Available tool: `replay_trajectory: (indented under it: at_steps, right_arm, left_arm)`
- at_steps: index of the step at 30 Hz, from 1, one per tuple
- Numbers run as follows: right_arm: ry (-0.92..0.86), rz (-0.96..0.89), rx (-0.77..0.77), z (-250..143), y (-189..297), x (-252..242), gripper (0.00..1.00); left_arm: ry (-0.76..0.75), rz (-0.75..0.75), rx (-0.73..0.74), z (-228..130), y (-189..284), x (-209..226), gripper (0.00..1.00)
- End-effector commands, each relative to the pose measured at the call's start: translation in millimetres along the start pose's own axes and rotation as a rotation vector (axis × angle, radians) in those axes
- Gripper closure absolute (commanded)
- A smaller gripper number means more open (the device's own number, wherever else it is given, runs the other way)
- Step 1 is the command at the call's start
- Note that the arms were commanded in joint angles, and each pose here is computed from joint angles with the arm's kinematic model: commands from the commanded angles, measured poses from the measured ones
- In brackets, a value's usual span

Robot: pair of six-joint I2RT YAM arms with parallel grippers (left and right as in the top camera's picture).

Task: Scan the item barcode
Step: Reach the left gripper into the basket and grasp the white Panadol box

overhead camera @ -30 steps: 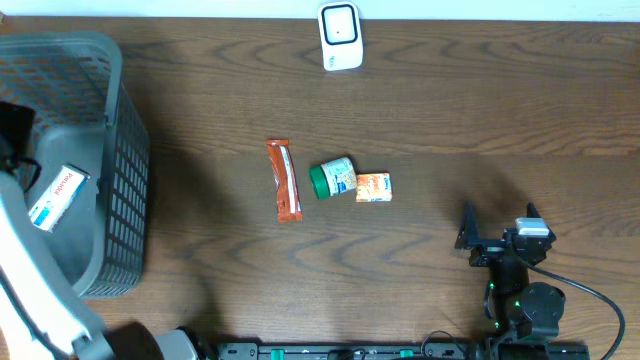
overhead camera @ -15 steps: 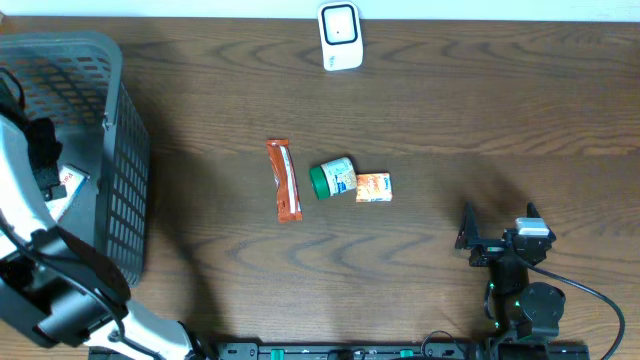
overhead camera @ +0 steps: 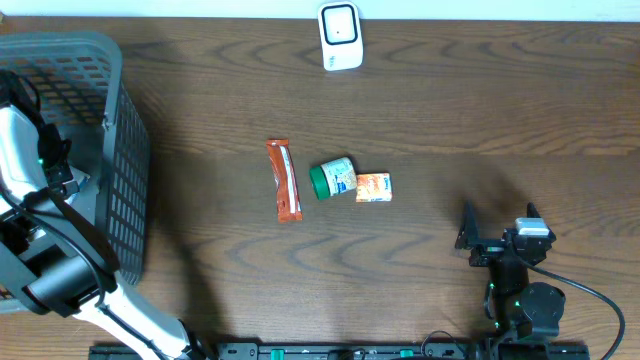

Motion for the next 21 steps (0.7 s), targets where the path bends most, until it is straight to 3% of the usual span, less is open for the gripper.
replay_trajectory:
  at_steps: [1, 21]
  right_arm:
    - [-0.007, 0.001, 0.001, -1, 0, 0, 0.01]
    - [-0.007, 0.001, 0.001, -1, 0, 0, 0.01]
  left_arm:
    - [0.091, -0.002, -0.092, 13, -6, -2, 0.1]
    - [0.067, 0.077, -0.118, 0, -65, -1, 0.1]
Point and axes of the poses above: each gripper's point midway between its finger pads, its own y axis back along the fingers, its own x axis along the line the jaws close on, z = x × y, the point moved 2 cm from there along y, back along the fingers, and after that the axes turned 13 degrees about y, right-handed, at the moved point
